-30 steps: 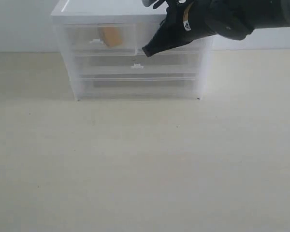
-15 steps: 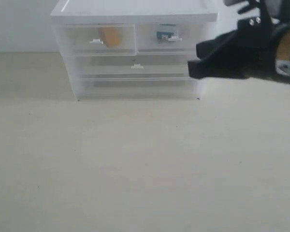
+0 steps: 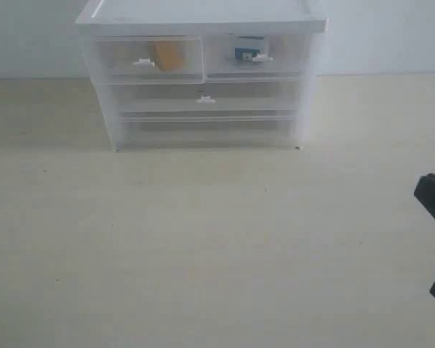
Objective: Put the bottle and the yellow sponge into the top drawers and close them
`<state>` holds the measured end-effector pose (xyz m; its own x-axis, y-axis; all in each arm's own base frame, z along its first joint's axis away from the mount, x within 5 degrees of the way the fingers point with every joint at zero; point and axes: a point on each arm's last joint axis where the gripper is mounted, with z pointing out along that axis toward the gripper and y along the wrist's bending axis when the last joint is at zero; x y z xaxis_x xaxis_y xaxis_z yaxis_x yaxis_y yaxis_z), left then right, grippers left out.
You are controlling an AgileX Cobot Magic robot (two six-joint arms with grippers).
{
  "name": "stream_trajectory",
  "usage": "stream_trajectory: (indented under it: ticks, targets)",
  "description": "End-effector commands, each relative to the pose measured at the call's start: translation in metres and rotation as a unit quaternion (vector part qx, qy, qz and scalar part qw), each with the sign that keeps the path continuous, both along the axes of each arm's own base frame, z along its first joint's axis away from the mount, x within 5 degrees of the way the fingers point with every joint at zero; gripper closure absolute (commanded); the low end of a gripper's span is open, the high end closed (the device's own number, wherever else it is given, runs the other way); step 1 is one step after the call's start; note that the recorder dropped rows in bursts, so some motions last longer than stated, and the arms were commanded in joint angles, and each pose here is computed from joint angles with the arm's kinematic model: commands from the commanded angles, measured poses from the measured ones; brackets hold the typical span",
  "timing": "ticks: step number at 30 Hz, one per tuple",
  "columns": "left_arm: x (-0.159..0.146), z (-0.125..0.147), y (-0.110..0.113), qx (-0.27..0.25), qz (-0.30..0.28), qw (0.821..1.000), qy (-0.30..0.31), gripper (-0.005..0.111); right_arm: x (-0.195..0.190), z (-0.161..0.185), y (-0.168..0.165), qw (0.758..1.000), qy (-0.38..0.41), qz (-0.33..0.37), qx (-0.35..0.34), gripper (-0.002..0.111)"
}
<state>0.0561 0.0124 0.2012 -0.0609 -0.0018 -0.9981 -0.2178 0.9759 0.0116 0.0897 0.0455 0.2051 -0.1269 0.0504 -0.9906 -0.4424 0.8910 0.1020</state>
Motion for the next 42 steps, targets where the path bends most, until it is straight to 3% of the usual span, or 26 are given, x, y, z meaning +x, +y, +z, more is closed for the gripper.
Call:
stream_trajectory:
  ticks: [1,5,9,14,22,33,36,42]
  targets:
    - [0.000,-0.001,0.000,0.000,-0.001,1.000,-0.001,0.103,-0.007,0.002,-0.005,1.000,-0.019,-0.004,0.005,0.108]
    - [0.000,-0.001,0.000,0.000,-0.001,1.000,-0.001,0.103,-0.013,0.009,-0.011,0.998,-0.051,-0.023,0.023,0.108]
    - [0.000,-0.001,0.000,0.000,-0.001,1.000,-0.001,0.103,-0.019,0.016,-0.027,0.989,-0.087,-0.105,0.064,0.108]
    - [0.000,-0.001,0.000,0.000,-0.001,1.000,-0.001,0.103,-0.029,0.010,-0.038,0.982,-0.075,-0.169,0.052,0.108]
    - [0.000,-0.001,0.000,0.000,-0.001,1.000,-0.001,0.103,-0.034,-0.006,-0.038,0.985,-0.007,-0.172,0.019,0.108]
    - [0.000,-0.001,0.000,0.000,-0.001,1.000,-0.001,0.103,-0.034,-0.006,-0.038,0.985,-0.007,-0.172,0.019,0.108]
    - [0.000,-0.001,0.001,0.055,-0.001,0.998,0.013,0.103,-0.034,-0.006,-0.038,0.985,-0.007,-0.172,0.020,0.108]
    - [0.000,-0.002,0.001,0.051,-0.002,0.998,0.020,0.103,-0.034,-0.006,-0.038,0.985,-0.007,-0.172,0.020,0.108]
